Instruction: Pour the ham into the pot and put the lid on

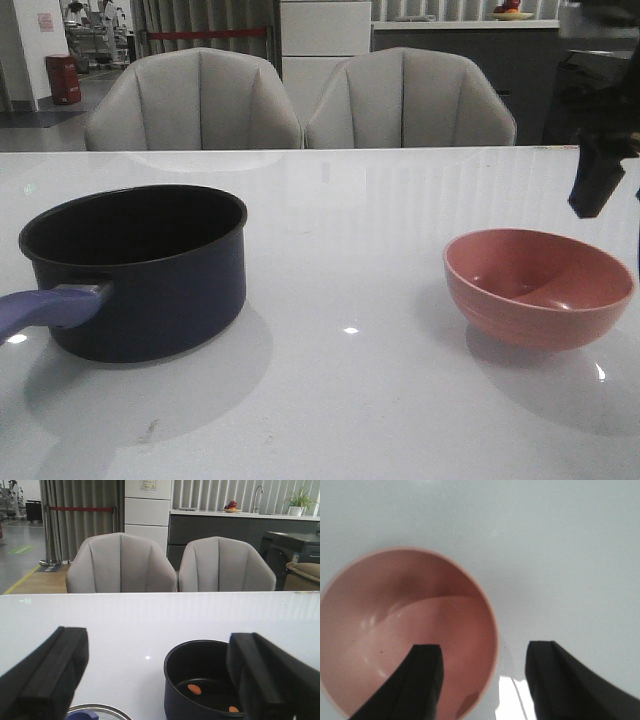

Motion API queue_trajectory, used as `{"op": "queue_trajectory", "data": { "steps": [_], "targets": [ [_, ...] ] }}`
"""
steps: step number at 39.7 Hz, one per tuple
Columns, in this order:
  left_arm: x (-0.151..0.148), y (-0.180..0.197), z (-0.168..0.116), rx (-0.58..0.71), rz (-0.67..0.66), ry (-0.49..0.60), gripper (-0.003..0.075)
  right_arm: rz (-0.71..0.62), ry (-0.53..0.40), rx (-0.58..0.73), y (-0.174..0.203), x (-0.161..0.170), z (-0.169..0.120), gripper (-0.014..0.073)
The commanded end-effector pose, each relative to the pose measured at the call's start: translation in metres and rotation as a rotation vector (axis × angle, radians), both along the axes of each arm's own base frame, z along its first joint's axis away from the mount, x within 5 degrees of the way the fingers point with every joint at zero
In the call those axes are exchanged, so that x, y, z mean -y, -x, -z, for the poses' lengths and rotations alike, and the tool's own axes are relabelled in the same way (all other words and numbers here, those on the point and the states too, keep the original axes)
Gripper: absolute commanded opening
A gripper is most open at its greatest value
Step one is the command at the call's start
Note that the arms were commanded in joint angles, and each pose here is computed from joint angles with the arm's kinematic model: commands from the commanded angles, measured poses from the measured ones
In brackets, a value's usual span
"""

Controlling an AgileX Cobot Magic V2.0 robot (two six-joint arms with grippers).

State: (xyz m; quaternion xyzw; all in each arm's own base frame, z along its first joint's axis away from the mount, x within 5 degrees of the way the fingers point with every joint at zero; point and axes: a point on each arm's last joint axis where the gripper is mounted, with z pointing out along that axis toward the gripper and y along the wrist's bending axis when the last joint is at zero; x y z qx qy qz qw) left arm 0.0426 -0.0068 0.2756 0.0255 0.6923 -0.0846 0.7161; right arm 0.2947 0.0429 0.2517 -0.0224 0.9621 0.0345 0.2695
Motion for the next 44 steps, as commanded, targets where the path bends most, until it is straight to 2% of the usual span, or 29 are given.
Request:
{"op": "queue_trajectory", "data": {
  "steps": [1, 11, 19, 30, 34, 40, 42, 44],
  "targets": [
    [0.0, 0.002, -0.014, 0.083, 0.009, 0.02, 0.0607, 0.014, -0.059, 0.25, 0.021, 0.004, -0.038, 0.0477],
    [0.0, 0.002, -0.014, 0.083, 0.009, 0.02, 0.0607, -0.012, -0.147, 0.594, 0.092, 0.004, -0.074, 0.0477],
    [0.0, 0.002, -0.014, 0.083, 0.009, 0.02, 0.0607, -0.069, -0.188, 0.781, 0.147, 0.007, -0.081, 0.0477],
    [0.0, 0.002, -0.014, 0.083, 0.009, 0.02, 0.0607, -0.092, -0.211, 0.987, 0.216, 0.022, -0.054, 0.0477],
    [0.0, 0.002, -0.014, 0.083, 0.009, 0.02, 0.0607, -0.087, -0.227, 1.081, 0.23, 0.026, -0.043, 0.0477],
    [0.0, 0.002, -0.014, 0.083, 0.009, 0.02, 0.0607, -0.08, -0.238, 1.146, 0.234, 0.028, -0.028, 0.0474],
    [0.0, 0.002, -0.014, 0.083, 0.01, 0.022, 0.0607, -0.079, -0.238, 1.152, 0.233, 0.028, -0.025, 0.0451],
    [0.0, 0.002, -0.013, 0.069, 0.014, 0.033, 0.0607, -0.079, -0.237, 1.146, 0.233, 0.028, -0.024, 0.0385]
  ]
}}
